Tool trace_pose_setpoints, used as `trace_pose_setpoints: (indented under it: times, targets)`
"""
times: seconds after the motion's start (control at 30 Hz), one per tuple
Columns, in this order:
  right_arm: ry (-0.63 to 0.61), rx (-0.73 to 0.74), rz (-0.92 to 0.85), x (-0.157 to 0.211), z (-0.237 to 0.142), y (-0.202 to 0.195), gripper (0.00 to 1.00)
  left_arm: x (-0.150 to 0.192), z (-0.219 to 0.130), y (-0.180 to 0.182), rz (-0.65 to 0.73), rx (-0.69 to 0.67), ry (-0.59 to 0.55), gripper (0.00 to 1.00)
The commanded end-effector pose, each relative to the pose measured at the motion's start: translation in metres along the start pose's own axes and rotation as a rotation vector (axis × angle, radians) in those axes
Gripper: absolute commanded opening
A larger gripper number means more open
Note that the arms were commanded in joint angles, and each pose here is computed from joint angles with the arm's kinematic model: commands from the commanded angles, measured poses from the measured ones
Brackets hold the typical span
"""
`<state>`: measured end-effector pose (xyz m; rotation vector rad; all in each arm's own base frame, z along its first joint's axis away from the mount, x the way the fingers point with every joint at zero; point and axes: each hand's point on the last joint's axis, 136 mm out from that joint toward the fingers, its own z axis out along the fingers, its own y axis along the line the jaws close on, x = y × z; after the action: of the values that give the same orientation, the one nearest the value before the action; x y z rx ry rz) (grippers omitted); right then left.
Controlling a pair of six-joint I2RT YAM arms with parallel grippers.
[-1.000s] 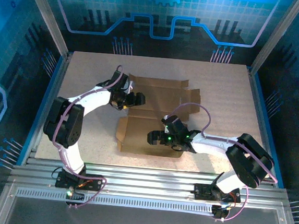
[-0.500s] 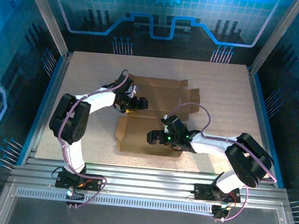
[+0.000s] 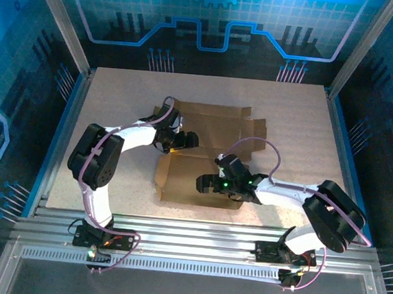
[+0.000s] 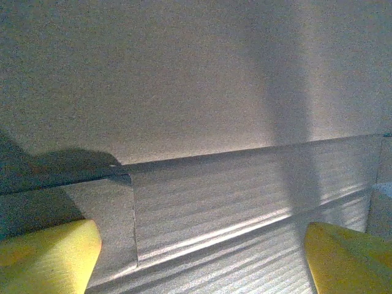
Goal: Fold the paper box
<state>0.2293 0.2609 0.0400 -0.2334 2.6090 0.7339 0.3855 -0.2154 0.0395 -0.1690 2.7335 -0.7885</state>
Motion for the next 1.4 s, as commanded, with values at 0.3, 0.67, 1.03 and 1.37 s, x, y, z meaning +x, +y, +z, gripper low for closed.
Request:
trace_pose_setpoints:
  times: [0.3, 0.67, 1.03, 1.37]
  targets:
    - [-0.067, -0.090, -0.039, 0.003, -0.038, 0.015, 1.00, 0.011, -0.011, 0.001, -0.130, 0.000, 0.027, 0.88]
    - [-0.112, -0.131, -0.030, -0.011, -0.035, 0.026, 1.00, -0.016, -0.053, 0.000, -0.074, -0.091, -0.040, 0.89]
    - [-0.060, -0.138, 0.034, -0.001, -0.003, 0.022, 1.00, -0.094, -0.083, 0.008, -0.028, -0.123, -0.139, 0.92]
    - [-0.032, -0.099, 0.065, 0.015, 0.002, 0.007, 1.00, -0.168, -0.053, 0.027, -0.030, -0.190, -0.207, 0.96]
